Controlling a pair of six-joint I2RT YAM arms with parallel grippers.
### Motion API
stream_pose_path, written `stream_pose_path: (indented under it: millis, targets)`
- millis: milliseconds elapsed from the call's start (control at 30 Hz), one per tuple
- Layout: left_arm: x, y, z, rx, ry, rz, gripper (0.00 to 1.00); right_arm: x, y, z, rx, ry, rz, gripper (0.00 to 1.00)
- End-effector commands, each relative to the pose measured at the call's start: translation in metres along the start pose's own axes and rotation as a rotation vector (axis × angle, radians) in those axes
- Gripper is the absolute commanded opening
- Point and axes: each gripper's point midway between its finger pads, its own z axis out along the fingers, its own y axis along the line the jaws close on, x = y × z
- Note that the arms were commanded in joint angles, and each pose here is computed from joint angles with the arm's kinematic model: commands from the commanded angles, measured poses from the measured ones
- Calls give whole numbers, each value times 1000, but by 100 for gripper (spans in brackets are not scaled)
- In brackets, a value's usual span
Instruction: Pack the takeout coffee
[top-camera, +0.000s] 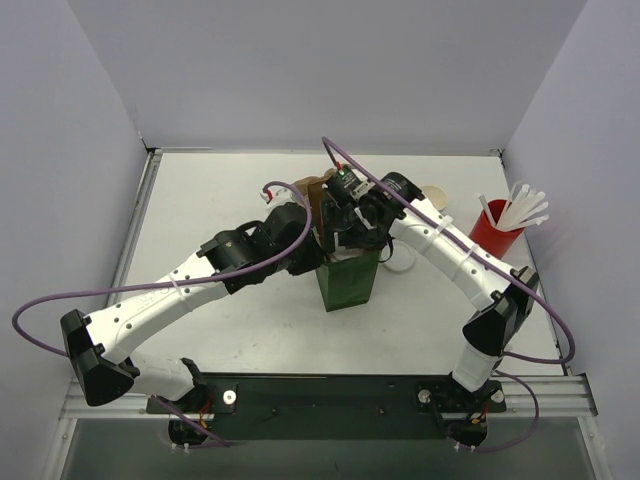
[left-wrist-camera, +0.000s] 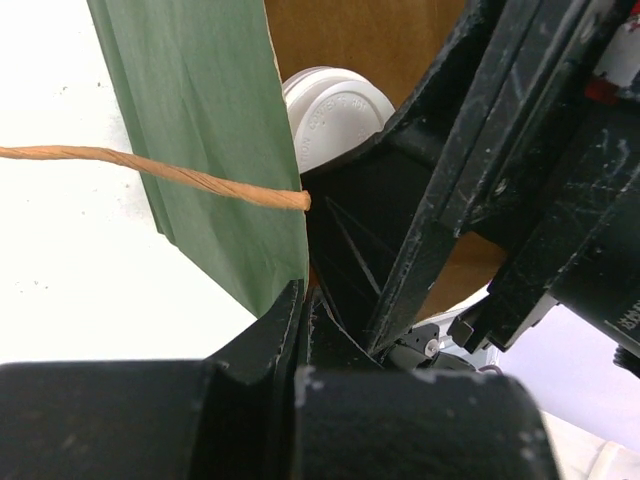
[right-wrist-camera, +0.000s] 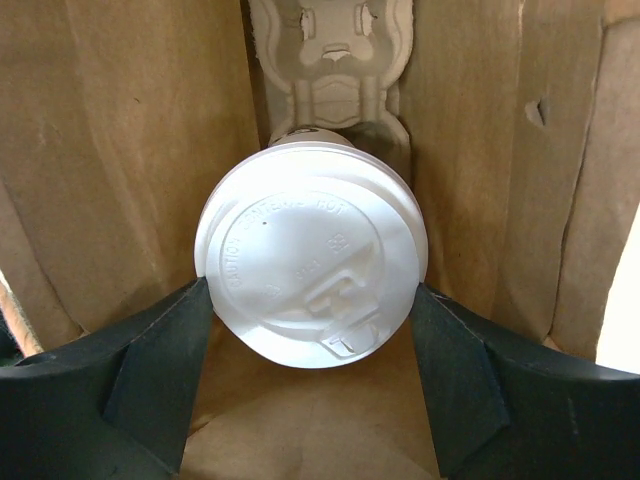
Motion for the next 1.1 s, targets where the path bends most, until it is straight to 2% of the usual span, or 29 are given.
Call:
stream_pose_path:
  millis: [0,633,1067]
  targets:
    - [-16,-27,-12,93,-56,-38,0,19,-8,12,50,78,-49,56]
    - [-21,-31,-15,106,-68,-28,0,42,-9,42,71,196,-88,55]
    - [-24,-35,-18,120,-76,-19,0,46,-6,54,60,225,-75,54]
